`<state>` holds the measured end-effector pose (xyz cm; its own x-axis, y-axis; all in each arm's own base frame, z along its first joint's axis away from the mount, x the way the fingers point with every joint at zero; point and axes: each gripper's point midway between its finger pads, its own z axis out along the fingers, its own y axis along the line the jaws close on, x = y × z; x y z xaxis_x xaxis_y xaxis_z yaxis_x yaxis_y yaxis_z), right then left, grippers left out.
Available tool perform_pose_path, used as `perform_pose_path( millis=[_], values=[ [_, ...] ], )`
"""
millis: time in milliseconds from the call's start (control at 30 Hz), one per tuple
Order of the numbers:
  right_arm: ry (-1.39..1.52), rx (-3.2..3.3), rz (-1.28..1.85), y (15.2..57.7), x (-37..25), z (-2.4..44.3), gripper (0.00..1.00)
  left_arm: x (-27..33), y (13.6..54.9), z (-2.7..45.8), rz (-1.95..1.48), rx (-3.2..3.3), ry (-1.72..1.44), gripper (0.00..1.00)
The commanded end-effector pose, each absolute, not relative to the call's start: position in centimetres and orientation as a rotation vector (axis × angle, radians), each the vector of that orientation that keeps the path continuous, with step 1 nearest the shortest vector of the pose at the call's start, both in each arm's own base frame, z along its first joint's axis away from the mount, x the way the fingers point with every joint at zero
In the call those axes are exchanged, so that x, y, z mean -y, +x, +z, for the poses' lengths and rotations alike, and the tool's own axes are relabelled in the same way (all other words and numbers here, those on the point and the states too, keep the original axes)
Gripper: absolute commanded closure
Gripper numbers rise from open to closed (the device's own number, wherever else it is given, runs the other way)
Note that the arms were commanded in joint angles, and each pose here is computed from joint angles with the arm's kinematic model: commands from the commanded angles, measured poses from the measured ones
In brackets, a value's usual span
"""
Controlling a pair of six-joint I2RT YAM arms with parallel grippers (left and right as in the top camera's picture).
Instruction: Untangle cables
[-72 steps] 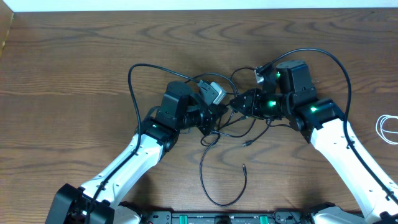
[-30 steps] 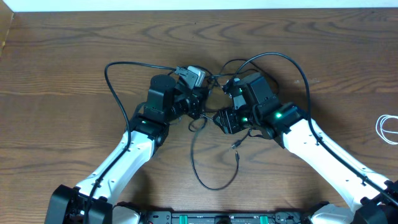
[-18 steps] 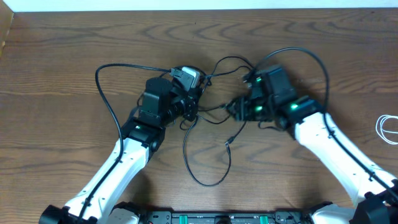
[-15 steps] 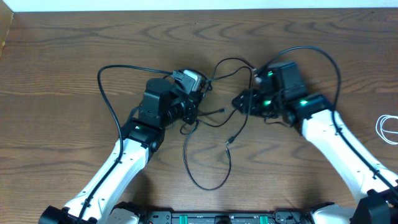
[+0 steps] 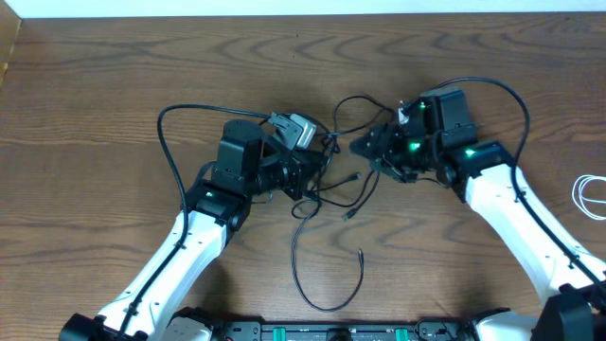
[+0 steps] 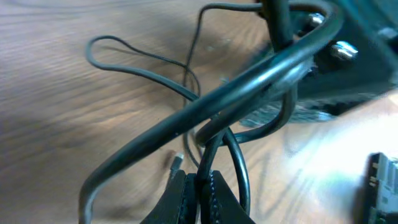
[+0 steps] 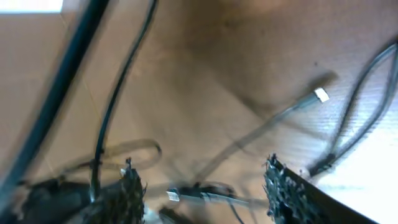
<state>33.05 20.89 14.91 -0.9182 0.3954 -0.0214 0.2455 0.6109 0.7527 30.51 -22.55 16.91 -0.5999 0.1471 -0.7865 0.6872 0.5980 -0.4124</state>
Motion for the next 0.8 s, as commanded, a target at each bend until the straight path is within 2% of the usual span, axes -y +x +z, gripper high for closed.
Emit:
perform_pose_path(
  millis=[0,333,633,767],
  values=[
    [0.744,-2.635,1.185,34.3,-21.3,13.5,0.38,23.3,29.8,18.5,-1.025,-2.049,0.685,0.92],
    [0.893,-2.594,1.479,36.7,-25.3,12.0,0.37,23.4,29.4,18.3,-1.05,-2.062,0.694,0.92],
    [1.0,-2.563,1.457,37.9,-24.2,11.2,0.4,23.3,29.1,17.9,-1.048,-2.081,0.697,0.92],
    [1.067,-2.538,1.429,38.6,-22.4,10.8,0.38,23.3,29.1,17.9,-1.049,-2.081,0.697,0.92]
  ],
)
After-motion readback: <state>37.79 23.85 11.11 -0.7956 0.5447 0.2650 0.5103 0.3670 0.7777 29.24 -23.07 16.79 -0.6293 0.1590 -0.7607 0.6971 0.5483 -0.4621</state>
